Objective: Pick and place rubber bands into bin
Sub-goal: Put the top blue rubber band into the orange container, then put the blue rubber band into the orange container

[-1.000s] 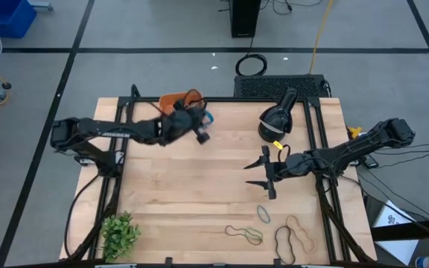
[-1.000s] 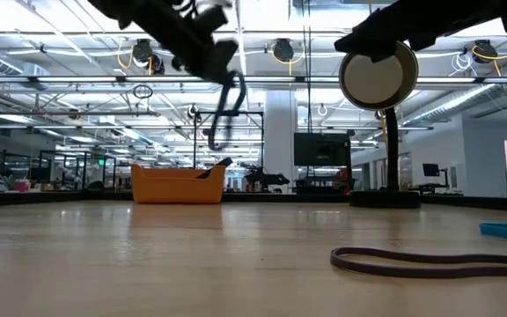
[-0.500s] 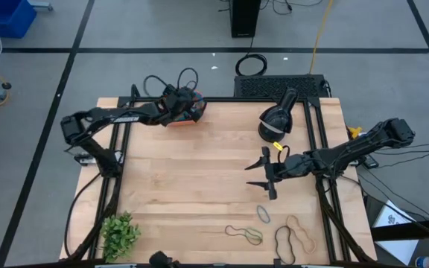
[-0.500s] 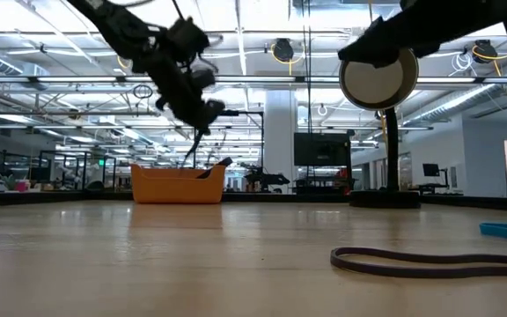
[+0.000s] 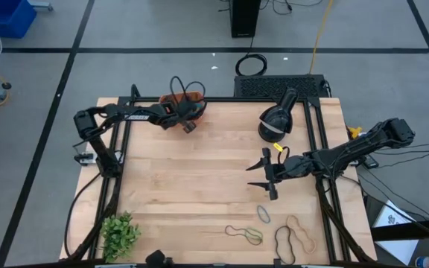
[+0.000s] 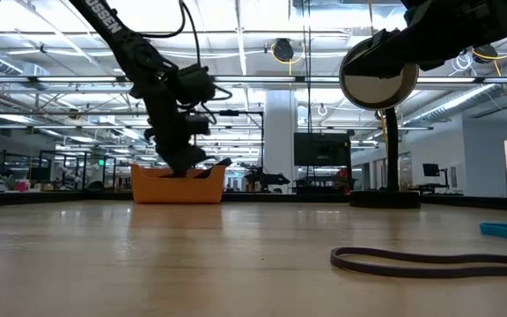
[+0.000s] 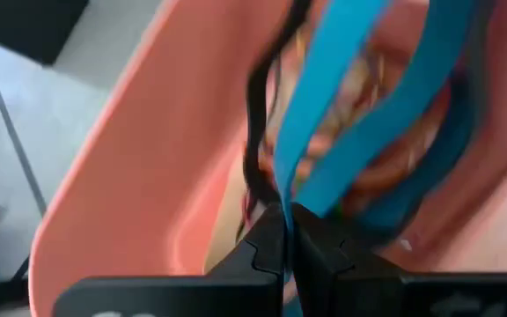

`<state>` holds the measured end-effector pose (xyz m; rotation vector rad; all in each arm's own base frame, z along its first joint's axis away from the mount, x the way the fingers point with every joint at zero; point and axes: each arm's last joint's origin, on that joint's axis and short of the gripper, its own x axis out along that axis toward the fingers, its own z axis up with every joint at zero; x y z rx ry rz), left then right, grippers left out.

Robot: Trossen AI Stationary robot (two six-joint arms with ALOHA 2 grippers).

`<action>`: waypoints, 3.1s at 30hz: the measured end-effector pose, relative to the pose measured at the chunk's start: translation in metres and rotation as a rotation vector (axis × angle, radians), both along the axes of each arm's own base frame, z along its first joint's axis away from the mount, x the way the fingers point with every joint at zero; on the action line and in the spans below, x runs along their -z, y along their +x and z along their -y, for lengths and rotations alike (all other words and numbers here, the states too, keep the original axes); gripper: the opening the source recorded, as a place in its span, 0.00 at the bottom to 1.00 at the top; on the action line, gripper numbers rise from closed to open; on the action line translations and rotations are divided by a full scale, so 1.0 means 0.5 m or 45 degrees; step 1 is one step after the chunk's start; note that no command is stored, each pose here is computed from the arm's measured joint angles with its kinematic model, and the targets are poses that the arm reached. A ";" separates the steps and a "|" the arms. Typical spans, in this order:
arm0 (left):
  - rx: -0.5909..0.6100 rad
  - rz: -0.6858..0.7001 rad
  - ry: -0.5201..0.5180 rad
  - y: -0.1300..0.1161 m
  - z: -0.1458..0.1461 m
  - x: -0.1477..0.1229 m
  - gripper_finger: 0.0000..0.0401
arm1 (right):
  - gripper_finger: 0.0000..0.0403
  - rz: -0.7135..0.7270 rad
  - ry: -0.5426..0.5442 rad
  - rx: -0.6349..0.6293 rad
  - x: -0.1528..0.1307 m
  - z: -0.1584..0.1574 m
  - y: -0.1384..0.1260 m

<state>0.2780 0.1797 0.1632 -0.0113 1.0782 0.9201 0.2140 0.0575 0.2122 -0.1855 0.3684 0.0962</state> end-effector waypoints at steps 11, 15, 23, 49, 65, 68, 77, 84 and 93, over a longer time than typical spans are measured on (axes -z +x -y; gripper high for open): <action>-0.148 -0.180 -0.085 -0.038 0.004 0.014 0.07 | 0.56 0.000 0.002 0.001 0.000 0.000 0.000; -0.163 -0.184 -0.086 -0.042 0.000 0.015 0.07 | 0.56 0.000 0.002 0.000 0.000 0.000 0.000; -0.125 -0.193 -0.074 -0.038 0.002 0.014 0.07 | 0.56 -0.001 0.005 -0.004 0.000 0.000 0.000; -0.044 0.137 0.033 -0.052 0.047 -0.123 0.08 | 0.56 -0.009 0.032 -0.068 0.001 -0.028 -0.009; -0.086 0.230 -0.001 -0.052 0.026 -0.120 0.18 | 0.56 -0.060 0.012 -0.068 0.009 -0.027 -0.012; -0.094 0.235 -0.003 -0.053 0.026 -0.120 0.28 | 0.56 -0.059 0.012 -0.068 0.008 -0.027 -0.012; -0.024 0.260 -0.062 -0.046 0.034 -0.119 0.46 | 0.56 -0.069 -0.103 -0.152 0.012 -0.038 -0.018; 0.323 0.447 -0.379 -0.006 0.091 -0.119 0.48 | 0.56 -0.153 -0.100 -0.202 0.024 -0.065 -0.035; 0.820 0.841 -0.246 0.078 0.219 -0.164 0.48 | 0.56 -0.402 -0.181 -0.116 0.043 -0.097 -0.034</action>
